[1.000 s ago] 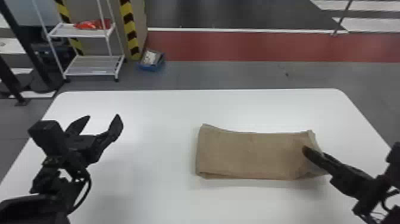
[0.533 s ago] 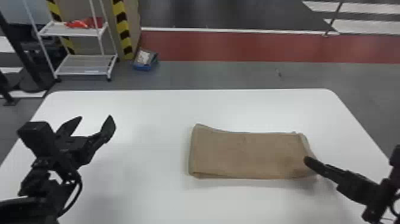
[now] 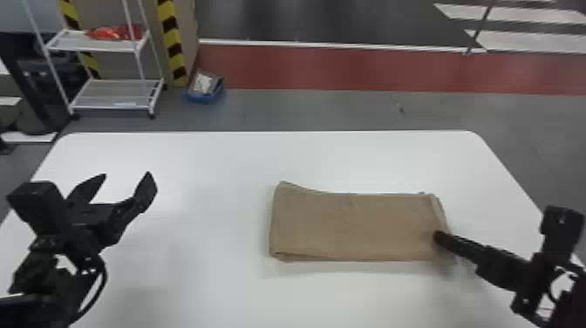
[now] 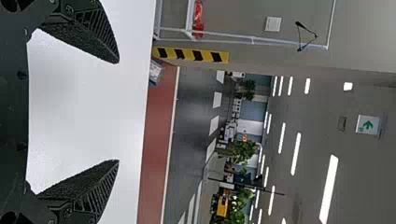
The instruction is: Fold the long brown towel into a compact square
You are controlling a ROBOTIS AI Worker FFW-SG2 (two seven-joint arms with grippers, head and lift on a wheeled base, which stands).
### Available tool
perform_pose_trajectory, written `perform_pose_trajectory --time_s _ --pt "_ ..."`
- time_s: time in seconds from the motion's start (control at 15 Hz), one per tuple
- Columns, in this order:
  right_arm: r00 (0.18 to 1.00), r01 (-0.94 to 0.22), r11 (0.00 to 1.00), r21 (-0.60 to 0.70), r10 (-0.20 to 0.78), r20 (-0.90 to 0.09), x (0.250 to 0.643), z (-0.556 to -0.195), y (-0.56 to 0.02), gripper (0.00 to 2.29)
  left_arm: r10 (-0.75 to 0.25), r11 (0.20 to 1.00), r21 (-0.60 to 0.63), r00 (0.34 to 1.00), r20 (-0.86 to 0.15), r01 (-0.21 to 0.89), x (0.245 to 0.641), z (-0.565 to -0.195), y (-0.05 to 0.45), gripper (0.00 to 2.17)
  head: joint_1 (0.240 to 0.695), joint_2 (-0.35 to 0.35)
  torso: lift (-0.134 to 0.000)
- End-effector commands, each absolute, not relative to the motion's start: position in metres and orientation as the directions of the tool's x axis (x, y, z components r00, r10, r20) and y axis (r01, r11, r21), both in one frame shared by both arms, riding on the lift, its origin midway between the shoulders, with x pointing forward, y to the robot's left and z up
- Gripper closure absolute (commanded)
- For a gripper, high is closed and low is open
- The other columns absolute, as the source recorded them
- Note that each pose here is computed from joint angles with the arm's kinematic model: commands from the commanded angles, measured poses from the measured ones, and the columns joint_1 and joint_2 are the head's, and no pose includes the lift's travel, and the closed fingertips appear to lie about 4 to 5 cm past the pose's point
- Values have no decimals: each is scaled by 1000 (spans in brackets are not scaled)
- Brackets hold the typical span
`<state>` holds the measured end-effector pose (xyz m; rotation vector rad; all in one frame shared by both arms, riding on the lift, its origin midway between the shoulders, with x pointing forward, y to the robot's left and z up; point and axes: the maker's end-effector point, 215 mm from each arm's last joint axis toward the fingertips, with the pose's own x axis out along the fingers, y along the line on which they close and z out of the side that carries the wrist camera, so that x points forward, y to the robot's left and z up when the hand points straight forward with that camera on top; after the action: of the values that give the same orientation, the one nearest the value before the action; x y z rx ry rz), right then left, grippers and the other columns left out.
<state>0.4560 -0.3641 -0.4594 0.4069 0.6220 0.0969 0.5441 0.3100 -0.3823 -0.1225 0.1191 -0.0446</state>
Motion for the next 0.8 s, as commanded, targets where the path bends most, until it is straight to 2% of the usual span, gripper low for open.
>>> perform_pose_trajectory --time_s 0.0,0.13,0.27,0.47,0.67,0.73 --pt "814 27 913 407 216 -540 454 -455 -362 1389 -55 991 -126 992 -115 40 544 -382 310 130 695 -63 -125" --pt "812 25 903 428 232 -535 449 -452 -360 1511 -58 991 -126 992 -115 43 544 -382 309 130 695 -58 -125" --pt "826 23 887 462 243 -509 447 -441 -362 1534 -58 991 -128 992 -114 43 544 -382 309 130 695 -57 -125" --pt "895 -26 854 519 251 -368 455 -390 -364 1534 -58 991 -128 992 -114 43 544 -382 310 130 695 -57 -125" --pt "930 -52 858 511 227 -288 460 -345 -373 1534 -56 991 -126 992 -116 41 543 -383 310 130 695 -62 -125" --pt "944 -81 851 519 233 -234 463 -324 -373 1534 -56 991 -127 992 -117 41 542 -383 310 130 695 -68 -125"
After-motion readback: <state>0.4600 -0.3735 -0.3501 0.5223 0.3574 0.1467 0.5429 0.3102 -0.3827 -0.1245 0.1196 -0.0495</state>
